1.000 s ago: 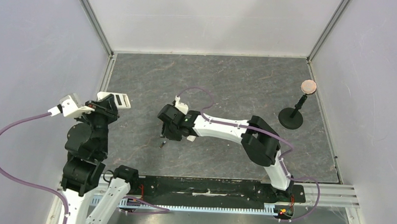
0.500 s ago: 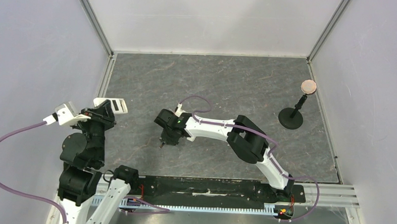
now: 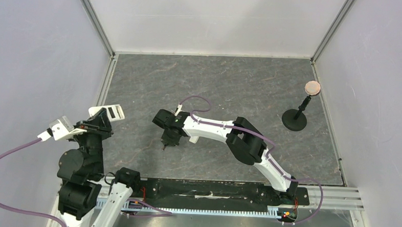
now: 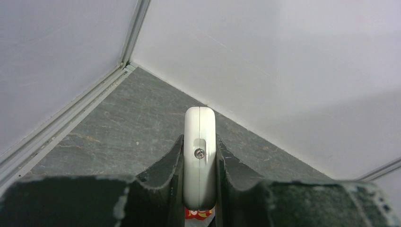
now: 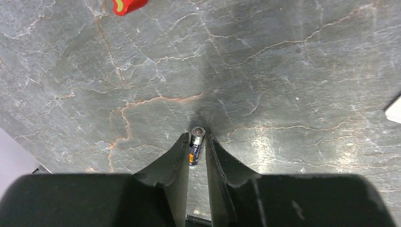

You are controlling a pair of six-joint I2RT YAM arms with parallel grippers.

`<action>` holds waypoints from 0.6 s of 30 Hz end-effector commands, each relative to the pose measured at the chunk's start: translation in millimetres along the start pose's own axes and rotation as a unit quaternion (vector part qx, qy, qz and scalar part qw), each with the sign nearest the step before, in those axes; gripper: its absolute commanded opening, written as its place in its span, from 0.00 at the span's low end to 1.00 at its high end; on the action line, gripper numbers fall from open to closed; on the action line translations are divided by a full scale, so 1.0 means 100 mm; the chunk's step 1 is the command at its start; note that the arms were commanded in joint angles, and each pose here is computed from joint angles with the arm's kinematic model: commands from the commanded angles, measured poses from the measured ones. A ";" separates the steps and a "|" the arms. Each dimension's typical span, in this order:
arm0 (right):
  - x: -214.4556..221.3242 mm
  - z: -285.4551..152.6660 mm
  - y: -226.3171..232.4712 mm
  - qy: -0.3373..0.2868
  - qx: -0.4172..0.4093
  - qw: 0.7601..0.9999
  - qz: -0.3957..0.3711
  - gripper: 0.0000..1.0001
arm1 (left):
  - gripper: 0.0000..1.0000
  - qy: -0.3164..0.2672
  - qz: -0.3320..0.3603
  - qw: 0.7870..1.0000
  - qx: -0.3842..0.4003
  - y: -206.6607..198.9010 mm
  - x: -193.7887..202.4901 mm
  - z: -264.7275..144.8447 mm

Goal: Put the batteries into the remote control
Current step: Pick up the battery from the center of the board.

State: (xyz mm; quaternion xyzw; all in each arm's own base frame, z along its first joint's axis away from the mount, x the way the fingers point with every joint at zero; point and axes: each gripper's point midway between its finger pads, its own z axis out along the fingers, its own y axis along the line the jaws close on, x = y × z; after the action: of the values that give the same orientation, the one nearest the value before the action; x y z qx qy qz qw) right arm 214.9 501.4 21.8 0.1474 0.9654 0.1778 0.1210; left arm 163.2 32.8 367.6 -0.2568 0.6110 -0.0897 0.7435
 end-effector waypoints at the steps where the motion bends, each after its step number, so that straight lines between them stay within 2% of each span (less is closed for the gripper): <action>1: 0.07 0.11 -0.41 0.000 0.075 0.997 -0.024 0.20 | 0.02 -0.022 0.012 1.000 -0.005 0.05 -0.10 -0.04; 8: -0.18 0.01 -0.64 -0.031 0.093 0.993 -0.060 0.00 | 0.02 0.006 0.005 1.000 0.028 -0.06 0.05 -0.03; 13: -0.52 -0.22 -0.57 -0.082 0.053 0.989 -0.114 0.00 | 0.02 0.052 -0.015 0.997 0.062 -0.21 0.26 -0.03; 18: -0.96 -0.72 -0.51 -0.164 -0.012 0.972 -0.170 0.00 | 0.02 0.143 -0.046 0.983 0.103 -0.47 0.58 -0.04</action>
State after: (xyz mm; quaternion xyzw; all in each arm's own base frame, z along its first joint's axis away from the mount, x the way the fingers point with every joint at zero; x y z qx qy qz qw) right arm 235.0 426.6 26.6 0.0579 0.9719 0.1172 0.1958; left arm 170.7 1.5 350.7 -0.2106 0.6479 -0.1471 0.7171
